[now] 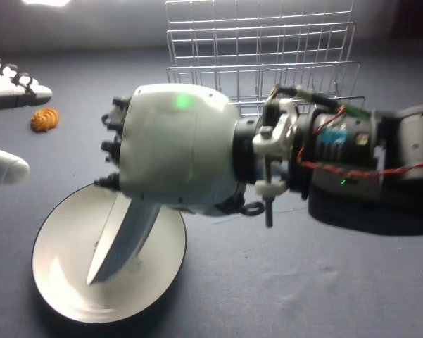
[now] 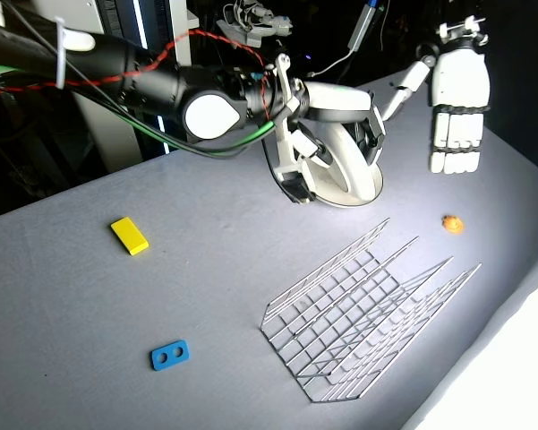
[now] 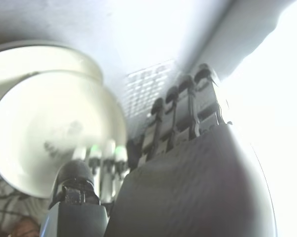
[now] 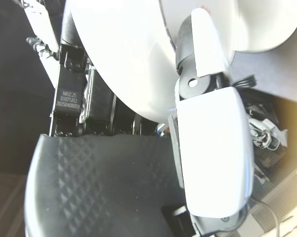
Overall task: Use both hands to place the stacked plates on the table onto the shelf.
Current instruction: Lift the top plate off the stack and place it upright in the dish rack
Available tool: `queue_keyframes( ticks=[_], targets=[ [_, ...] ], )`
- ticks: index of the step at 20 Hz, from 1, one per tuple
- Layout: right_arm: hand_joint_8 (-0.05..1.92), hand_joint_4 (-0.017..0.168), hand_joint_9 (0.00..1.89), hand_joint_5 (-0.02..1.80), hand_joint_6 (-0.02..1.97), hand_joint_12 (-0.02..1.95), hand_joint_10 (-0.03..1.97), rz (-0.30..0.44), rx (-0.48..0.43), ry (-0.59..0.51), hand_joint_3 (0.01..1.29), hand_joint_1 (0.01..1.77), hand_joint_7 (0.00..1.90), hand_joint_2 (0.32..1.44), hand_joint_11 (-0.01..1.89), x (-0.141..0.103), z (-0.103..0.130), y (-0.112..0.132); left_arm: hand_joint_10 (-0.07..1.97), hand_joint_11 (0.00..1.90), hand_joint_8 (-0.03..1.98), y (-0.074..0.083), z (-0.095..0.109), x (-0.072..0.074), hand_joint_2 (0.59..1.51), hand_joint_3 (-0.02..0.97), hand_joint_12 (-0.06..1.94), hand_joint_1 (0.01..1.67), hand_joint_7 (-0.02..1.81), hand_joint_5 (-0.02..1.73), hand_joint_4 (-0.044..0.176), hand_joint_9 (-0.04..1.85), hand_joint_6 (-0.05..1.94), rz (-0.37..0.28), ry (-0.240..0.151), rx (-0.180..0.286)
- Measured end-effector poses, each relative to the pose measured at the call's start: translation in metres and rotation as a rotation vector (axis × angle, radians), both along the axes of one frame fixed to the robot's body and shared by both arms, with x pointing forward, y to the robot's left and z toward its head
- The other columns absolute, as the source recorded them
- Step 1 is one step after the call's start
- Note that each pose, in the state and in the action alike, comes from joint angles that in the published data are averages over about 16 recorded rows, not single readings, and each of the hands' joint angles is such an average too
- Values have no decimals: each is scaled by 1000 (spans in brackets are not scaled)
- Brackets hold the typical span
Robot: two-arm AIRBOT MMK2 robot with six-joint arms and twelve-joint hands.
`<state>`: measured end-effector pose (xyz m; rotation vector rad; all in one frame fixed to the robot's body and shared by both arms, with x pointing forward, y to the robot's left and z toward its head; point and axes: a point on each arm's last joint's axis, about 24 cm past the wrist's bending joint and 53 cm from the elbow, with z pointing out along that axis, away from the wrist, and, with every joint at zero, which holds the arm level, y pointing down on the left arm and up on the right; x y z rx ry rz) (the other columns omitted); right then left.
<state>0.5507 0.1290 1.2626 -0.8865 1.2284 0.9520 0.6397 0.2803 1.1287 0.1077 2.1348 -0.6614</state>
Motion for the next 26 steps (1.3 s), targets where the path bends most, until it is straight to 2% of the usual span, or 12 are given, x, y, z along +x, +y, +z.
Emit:
queue_keyframes(
  ticks=[3,6,11,14,18,23,26],
  targets=[
    [844,9,1235,914,992,921,41,-18,27,-3,15,1159,1075,1039,842,0,19,-12,6,20,8,13,9,11,1119,20,0,21,19,20,6,19,6,34,-27,3],
    [820,9,1192,931,960,868,214,-42,58,-5,15,1175,1081,1034,860,3,40,-27,6,21,8,23,17,19,1115,20,0,21,19,21,6,19,6,46,-56,9],
    [830,5,1160,953,911,853,347,-84,115,27,15,1208,1077,1024,880,12,70,-52,6,21,9,25,28,23,1100,20,-1,21,17,22,6,19,7,-15,-102,21],
    [869,2,1117,957,899,870,544,-106,154,67,15,1232,1061,1020,885,20,85,-66,6,20,9,18,30,17,1091,19,-2,21,16,22,6,19,7,-102,-121,34],
    [883,-1,1080,964,884,888,688,-142,211,153,15,1266,1053,1015,895,36,100,-86,6,20,9,1,26,-4,1081,19,-4,21,17,22,5,19,7,-271,-128,55],
    [893,-2,1126,980,847,921,508,-185,296,299,15,1282,1058,1010,904,59,110,-109,6,20,9,-18,12,-43,1073,20,-6,21,18,21,4,19,6,-498,-91,86],
    [905,0,1117,976,857,915,543,-214,352,385,15,1289,1053,1009,897,75,113,-123,6,19,8,-22,3,-66,1073,20,-7,20,19,22,3,19,6,-600,-56,107]
  ],
)
